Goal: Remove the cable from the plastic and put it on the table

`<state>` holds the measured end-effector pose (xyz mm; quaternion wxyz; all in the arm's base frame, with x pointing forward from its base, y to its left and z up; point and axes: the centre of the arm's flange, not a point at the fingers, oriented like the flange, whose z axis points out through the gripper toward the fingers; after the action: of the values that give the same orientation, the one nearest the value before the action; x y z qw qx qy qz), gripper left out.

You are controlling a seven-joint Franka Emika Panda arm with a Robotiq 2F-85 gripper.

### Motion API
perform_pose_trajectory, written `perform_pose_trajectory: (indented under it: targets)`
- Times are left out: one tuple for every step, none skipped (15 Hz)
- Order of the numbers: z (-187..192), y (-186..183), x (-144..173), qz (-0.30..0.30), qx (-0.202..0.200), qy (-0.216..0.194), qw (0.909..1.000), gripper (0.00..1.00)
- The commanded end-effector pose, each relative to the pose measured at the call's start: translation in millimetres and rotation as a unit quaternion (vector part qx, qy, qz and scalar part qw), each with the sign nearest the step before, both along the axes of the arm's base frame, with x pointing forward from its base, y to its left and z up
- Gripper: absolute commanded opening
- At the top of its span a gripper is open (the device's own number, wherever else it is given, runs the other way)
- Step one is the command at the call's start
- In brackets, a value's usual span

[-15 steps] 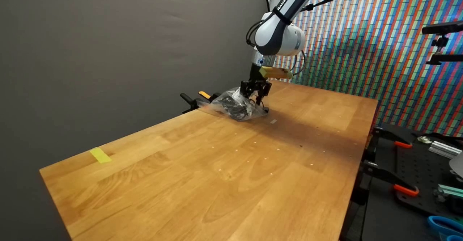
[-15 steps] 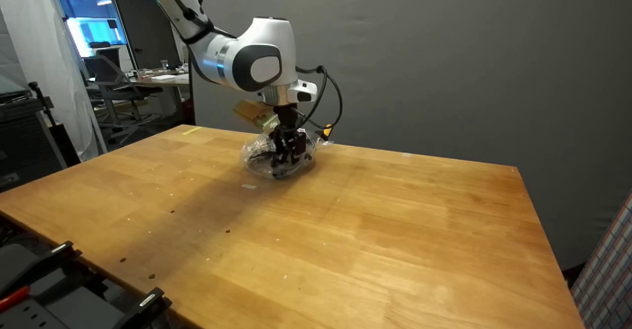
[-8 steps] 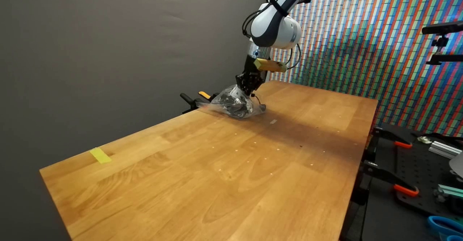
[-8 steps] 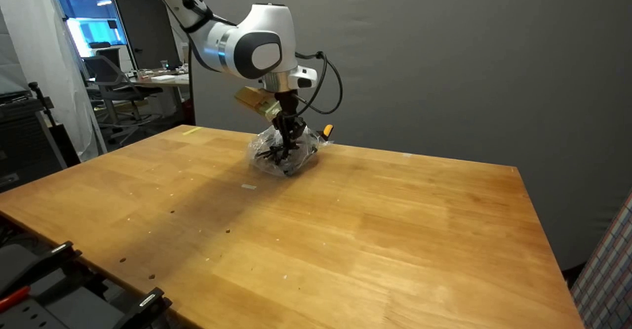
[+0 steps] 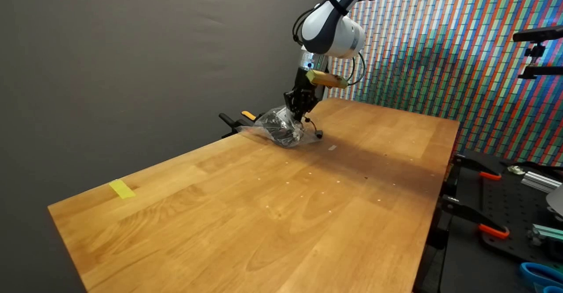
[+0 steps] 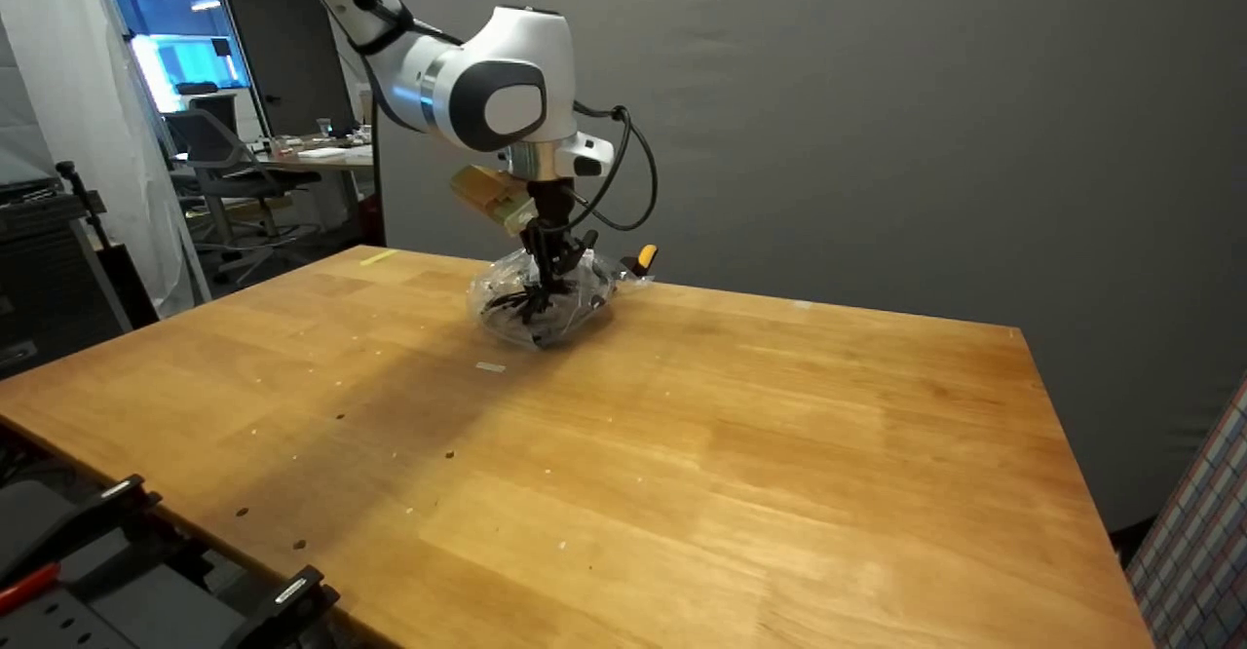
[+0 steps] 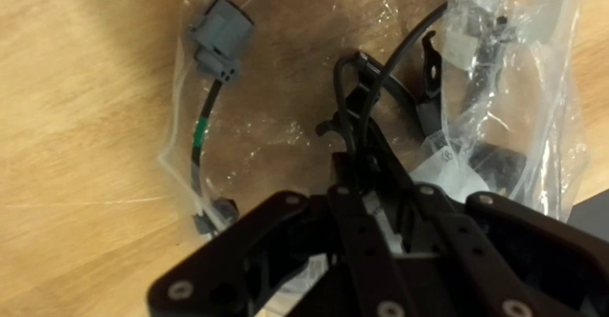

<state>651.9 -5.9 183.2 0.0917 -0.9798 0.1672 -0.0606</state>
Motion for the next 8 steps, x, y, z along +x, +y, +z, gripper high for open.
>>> perform_pose_trajectory:
  targets:
    - [26.5, -12.0, -13.3, 0.005, 0.024, 0.027, 0.9993, 0.13]
    - [31.5, -15.6, -15.5, 0.001, 0.024, 0.036, 0.9991, 0.13]
    - [41.0, -20.9, -20.4, 0.001, 0.025, 0.046, 0.9986, 0.13]
    - [50.4, -26.9, -24.3, 0.001, 0.03, 0.056, 0.998, 0.13]
    - [61.1, -32.2, -29.6, 0.0, 0.03, 0.069, 0.9972, 0.13]
    - [70.7, -37.2, -35.3, 0.0, 0.029, 0.082, 0.9962, 0.13]
    - [83.7, -42.9, -42.9, 0.001, 0.032, 0.093, 0.9952, 0.13]
    - [92.4, -48.0, -48.3, -0.002, 0.033, 0.104, 0.9941, 0.13]
